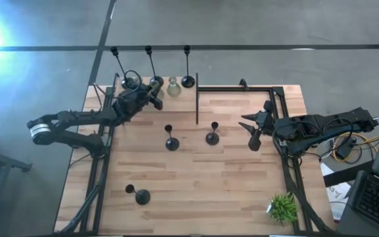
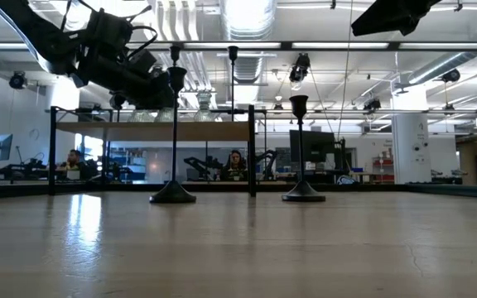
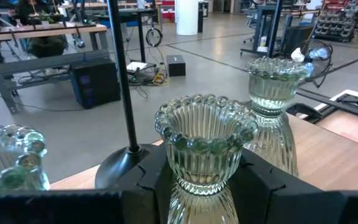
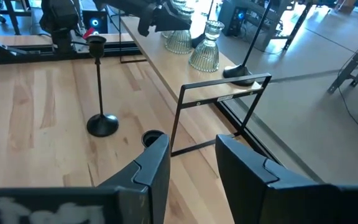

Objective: Pick & Place candle stick holders
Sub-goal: Put the green glass candle holder on the shelf

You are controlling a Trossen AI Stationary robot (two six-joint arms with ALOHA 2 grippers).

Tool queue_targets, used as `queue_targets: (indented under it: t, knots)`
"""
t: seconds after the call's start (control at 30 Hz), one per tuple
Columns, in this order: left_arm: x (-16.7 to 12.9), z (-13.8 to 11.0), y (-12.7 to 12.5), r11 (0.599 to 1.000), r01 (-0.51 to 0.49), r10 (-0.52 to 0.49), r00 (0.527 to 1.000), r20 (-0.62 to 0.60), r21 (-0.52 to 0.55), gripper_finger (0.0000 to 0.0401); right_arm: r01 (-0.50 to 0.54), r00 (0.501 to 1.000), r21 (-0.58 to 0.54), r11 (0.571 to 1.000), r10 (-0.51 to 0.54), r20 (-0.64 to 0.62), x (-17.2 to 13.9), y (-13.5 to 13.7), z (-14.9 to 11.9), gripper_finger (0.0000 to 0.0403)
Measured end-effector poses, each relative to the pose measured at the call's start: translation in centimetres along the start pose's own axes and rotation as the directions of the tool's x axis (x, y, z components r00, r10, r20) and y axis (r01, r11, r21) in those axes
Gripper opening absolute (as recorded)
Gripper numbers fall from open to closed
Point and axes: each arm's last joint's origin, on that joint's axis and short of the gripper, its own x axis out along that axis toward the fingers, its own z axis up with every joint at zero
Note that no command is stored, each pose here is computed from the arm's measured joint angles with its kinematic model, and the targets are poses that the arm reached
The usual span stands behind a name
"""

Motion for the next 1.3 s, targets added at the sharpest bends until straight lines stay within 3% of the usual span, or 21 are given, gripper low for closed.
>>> queue_targets:
  t: [0.33, 0.7, 1.3]
  knots:
    - [0.17, 0.04, 0.37, 1.000, 0.021, -0.021, 1.000, 0.002, -0.021, 0.0126, 0.000, 1.000, 0.000, 1.000, 0.000, 0.000, 0.00, 0.00, 0.00, 0.0132]
    - [0.30, 0.05, 0.60, 0.997, 0.067, -0.067, 0.998, 0.002, -0.031, 0.0126, 0.000, 1.000, -0.001, 1.000, 0.000, 0.000, 0.01, 0.01, 0.00, 0.0116]
    - [0.39, -0.01, 0.86, 0.998, 0.068, -0.068, 0.998, -0.006, -0.016, 0.0126, 0.000, 1.000, -0.001, 1.000, 0.000, 0.000, 0.01, 0.01, 0.00, 0.0127]
